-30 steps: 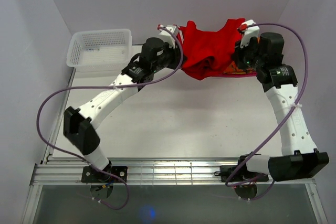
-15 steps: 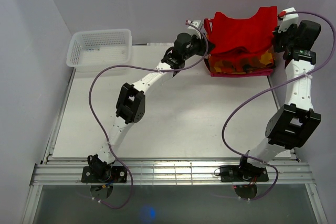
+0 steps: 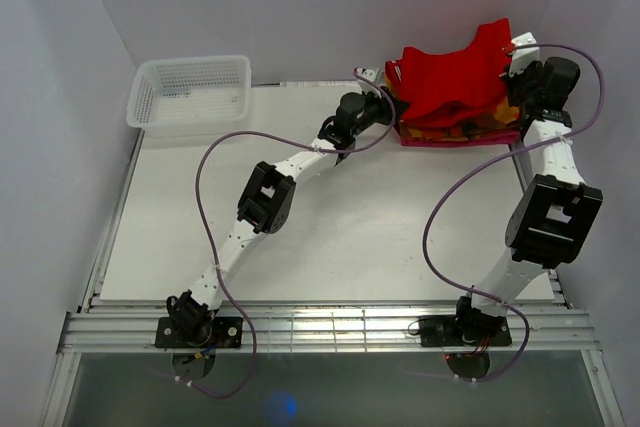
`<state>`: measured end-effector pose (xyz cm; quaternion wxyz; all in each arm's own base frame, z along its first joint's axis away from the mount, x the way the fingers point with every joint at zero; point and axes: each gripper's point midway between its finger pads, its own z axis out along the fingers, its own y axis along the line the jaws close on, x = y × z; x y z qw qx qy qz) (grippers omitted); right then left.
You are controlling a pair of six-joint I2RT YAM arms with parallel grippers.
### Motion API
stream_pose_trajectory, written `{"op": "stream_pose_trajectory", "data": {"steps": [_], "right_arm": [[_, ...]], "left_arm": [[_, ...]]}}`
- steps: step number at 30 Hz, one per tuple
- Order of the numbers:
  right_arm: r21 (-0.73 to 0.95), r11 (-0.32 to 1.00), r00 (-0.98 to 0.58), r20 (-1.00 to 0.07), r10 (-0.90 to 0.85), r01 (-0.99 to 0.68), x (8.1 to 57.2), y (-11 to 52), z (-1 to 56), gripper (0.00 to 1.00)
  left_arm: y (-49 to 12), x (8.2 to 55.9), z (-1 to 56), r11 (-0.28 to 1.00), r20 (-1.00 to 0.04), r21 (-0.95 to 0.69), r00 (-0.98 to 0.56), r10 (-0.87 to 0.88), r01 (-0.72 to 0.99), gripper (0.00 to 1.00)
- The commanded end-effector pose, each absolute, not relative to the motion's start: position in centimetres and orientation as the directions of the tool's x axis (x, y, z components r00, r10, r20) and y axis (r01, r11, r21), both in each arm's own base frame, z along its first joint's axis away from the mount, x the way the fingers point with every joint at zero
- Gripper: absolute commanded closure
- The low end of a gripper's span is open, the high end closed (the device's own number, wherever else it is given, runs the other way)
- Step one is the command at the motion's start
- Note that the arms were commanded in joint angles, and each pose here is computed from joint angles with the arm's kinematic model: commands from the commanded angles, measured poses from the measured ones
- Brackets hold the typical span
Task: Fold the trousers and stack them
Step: Neatly place the folded trousers to the corner
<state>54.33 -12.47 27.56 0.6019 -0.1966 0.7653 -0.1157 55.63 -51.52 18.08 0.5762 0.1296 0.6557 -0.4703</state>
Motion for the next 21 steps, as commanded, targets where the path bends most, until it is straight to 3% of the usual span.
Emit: {"op": "stream_pose_trajectory", "data": {"steps": [1, 8, 11, 21], "right_arm": [[-0.614, 0.786, -0.033, -0.789, -0.614, 0.072, 52.9, -14.6, 35.1, 0.92], [-0.735, 0.652, -0.108, -0.675, -0.73, 0.187, 51.6, -16.6, 30.0, 0.92], [-0.734, 0.633, -0.193, -0.677, -0.71, 0.246, 53.0, -19.2, 27.9, 0.92], [-0.709, 0.641, -0.237, -0.704, -0.67, 0.294, 56.7, -22.2, 26.8, 0.92]], "left_arm": [[-49.6, 56.4, 27.4, 0.508, -0.856, -0.388, -0.096, -0.508, 0.769, 1.0], [-49.8, 57.1, 24.8, 0.535, -0.869, -0.383, -0.097, -0.485, 0.753, 1.0], [-49.9, 57.2, 23.9, 0.542, -0.877, -0.373, -0.095, -0.471, 0.753, 1.0], [-49.6, 58.3, 20.8, 0.598, -0.901, -0.354, -0.09, -0.425, 0.719, 1.0]]}}
